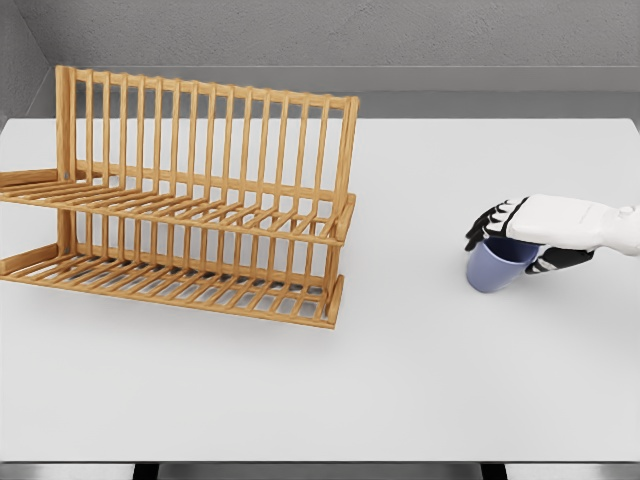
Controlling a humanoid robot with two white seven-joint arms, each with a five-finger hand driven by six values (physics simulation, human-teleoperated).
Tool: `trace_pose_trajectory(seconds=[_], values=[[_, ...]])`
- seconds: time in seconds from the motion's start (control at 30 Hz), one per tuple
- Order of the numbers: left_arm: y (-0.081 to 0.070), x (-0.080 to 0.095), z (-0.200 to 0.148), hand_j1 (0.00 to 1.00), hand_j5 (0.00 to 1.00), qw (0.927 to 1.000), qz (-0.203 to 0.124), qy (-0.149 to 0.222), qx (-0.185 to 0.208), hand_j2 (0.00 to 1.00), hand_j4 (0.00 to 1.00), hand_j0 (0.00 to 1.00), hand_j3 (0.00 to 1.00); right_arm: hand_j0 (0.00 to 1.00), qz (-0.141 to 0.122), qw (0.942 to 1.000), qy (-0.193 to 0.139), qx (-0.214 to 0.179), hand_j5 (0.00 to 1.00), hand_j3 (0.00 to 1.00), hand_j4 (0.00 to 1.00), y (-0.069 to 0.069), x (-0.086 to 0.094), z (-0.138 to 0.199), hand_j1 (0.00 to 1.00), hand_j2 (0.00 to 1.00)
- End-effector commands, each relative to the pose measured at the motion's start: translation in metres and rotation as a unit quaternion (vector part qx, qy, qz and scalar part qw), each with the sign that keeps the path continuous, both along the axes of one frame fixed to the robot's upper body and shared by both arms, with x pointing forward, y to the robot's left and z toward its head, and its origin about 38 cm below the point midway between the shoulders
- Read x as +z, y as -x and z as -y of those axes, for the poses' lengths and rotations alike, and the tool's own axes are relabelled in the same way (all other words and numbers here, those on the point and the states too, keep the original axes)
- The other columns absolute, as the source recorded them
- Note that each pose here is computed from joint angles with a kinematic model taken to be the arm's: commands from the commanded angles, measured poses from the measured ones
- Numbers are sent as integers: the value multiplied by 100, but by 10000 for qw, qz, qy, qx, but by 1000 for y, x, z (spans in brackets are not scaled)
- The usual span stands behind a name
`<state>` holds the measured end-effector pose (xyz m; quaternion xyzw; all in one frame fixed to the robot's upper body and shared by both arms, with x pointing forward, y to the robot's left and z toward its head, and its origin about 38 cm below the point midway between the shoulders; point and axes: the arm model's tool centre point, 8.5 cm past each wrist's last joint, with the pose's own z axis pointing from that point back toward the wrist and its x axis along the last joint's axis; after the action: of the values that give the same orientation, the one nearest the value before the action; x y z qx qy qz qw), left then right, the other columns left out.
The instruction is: Right arm put cup on second shelf
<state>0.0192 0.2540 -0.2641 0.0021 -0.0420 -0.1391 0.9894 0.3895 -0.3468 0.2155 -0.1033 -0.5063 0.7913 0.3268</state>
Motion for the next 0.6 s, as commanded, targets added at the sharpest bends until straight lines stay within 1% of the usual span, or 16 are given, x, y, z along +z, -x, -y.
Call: trace_pose_trajectory(seconds=[0.0, 0.33, 0.4, 0.5, 0.57], values=[[0, 0, 0, 100, 100, 10000, 4, 2, 2, 100, 100, 100, 100, 67, -12, 10000, -29, 0, 67, 67, 67, 0, 1, -1, 67, 67], [0, 0, 0, 100, 100, 10000, 4, 2, 2, 100, 100, 100, 100, 65, 170, 9998, -91, 16, 65, 65, 65, -5, 16, -2, 65, 65], [1, 0, 0, 100, 100, 10000, -11, 0, 3, 100, 100, 100, 100, 65, 357, 9993, -103, 82, 65, 65, 65, -9, 31, -6, 65, 65], [0, 0, 0, 100, 100, 10000, -4, 0, 2, 100, 100, 100, 100, 65, 425, 9990, -105, 122, 65, 65, 65, -9, 36, -8, 65, 65], [1, 0, 0, 100, 100, 10000, -4, 2, 2, 100, 100, 100, 100, 65, 516, 9985, -106, 128, 65, 65, 65, -12, 43, -9, 65, 65]])
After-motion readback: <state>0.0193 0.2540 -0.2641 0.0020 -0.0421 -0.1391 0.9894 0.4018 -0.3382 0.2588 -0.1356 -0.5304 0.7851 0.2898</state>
